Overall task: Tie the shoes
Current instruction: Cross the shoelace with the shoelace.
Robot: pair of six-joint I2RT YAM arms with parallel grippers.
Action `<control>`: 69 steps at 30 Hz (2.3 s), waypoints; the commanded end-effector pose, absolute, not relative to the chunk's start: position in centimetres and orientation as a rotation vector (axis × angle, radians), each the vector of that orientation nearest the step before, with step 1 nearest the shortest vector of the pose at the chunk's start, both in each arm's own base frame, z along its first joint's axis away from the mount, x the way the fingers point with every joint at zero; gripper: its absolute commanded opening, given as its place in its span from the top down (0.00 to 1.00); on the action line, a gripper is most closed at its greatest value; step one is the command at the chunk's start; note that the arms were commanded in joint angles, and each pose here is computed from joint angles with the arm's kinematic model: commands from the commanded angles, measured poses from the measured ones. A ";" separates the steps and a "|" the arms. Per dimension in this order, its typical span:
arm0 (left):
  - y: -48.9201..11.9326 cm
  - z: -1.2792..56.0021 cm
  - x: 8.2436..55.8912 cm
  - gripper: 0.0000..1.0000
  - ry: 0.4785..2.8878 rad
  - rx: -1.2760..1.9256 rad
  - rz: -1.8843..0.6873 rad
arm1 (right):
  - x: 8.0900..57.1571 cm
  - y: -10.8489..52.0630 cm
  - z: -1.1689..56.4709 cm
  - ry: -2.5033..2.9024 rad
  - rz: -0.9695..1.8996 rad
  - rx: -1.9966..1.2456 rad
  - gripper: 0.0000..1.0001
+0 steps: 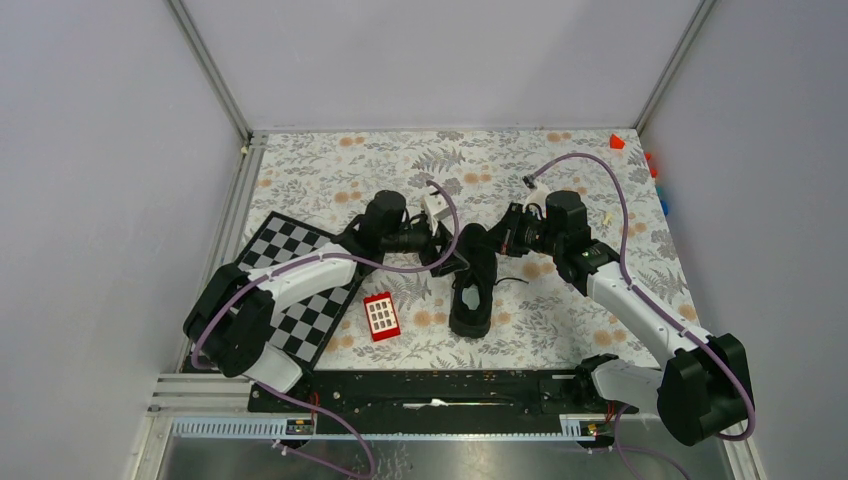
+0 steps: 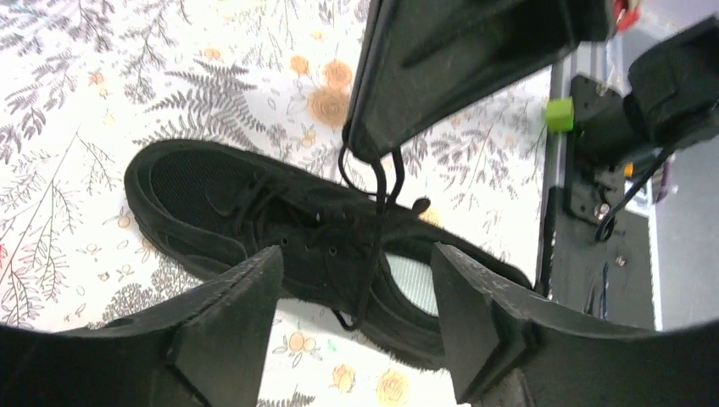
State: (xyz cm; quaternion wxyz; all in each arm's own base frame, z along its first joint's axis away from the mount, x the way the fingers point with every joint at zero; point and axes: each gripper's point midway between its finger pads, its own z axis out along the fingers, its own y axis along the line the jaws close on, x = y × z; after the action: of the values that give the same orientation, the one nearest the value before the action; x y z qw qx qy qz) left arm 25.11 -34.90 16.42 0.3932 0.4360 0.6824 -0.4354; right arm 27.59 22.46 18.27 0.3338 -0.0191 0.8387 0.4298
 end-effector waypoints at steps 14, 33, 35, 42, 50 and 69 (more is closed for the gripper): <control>-38.5 21.2 26.2 0.35 1.539 0.927 -1.262 | 28.5 23.3 20.9 2.108 1.172 -0.080 1.00; -39.5 20.5 25.3 0.49 1.541 0.934 -1.361 | 28.7 23.3 20.7 2.110 1.171 -0.071 1.00; -39.6 20.2 25.1 0.49 1.552 0.945 -1.370 | 28.7 23.3 20.7 2.111 1.171 -0.071 1.00; -39.7 20.4 24.9 0.49 1.545 0.935 -1.388 | 28.7 23.3 20.6 2.112 1.173 -0.070 1.00; -40.0 20.2 24.8 0.59 1.550 0.936 -1.420 | 28.7 23.3 20.6 2.113 1.175 -0.067 1.00; -39.4 19.6 25.1 1.00 1.584 0.936 -1.351 | 28.4 23.2 20.3 2.117 1.170 -0.067 1.00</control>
State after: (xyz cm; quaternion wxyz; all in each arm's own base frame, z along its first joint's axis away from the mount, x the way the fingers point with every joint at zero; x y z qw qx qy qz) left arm 25.33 -39.20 16.98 0.3830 0.3503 0.6651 -0.5369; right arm 27.76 22.89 18.47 0.3270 -0.0138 0.8341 0.4441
